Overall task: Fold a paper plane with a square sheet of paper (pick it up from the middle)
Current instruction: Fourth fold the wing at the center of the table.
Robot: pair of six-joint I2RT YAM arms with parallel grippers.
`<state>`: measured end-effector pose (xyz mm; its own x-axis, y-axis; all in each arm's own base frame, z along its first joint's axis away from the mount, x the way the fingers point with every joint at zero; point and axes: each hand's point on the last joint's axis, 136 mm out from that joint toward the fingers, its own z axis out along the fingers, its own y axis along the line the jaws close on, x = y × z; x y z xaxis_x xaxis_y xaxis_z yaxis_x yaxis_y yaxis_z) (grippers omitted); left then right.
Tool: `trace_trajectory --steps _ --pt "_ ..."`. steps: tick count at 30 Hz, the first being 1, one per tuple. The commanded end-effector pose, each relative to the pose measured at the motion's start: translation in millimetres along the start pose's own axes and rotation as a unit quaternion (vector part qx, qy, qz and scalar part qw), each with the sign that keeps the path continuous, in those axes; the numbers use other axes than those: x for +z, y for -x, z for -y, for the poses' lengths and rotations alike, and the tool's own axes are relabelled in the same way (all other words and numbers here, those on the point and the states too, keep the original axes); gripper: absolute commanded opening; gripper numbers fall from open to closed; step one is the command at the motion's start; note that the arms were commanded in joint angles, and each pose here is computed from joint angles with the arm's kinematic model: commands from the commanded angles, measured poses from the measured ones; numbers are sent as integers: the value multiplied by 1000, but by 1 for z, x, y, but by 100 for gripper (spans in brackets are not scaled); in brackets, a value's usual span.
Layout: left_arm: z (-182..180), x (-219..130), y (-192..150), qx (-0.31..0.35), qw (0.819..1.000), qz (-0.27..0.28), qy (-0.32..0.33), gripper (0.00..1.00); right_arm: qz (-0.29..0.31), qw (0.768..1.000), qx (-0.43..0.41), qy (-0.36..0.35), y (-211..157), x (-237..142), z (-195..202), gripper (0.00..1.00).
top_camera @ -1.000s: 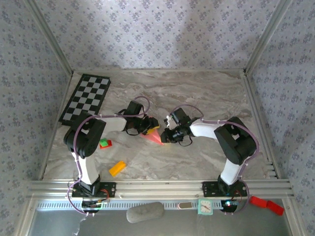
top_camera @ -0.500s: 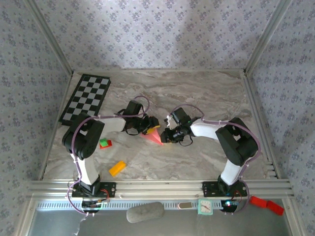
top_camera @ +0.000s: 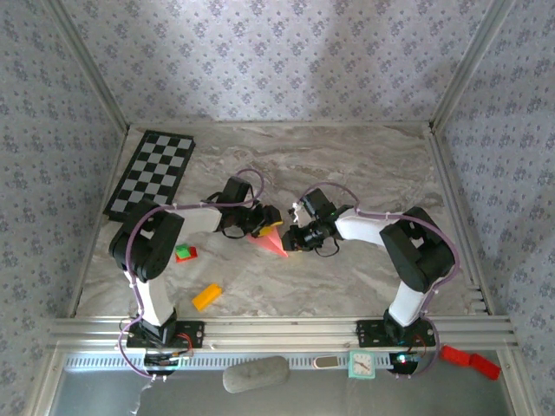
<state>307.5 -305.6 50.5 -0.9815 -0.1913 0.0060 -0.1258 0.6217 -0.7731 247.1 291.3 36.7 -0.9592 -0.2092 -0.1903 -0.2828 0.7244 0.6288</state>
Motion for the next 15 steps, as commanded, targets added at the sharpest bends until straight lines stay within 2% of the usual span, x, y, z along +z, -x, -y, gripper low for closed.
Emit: trace_trajectory --steps 1,15 --pt "18 -6 -4 20 1000 -3 -21 52 -11 1000 -3 -8 0 3 1 24" --pt "22 -5 -3 23 999 -3 -24 53 -30 1000 -6 3 -9 9 -3 17"
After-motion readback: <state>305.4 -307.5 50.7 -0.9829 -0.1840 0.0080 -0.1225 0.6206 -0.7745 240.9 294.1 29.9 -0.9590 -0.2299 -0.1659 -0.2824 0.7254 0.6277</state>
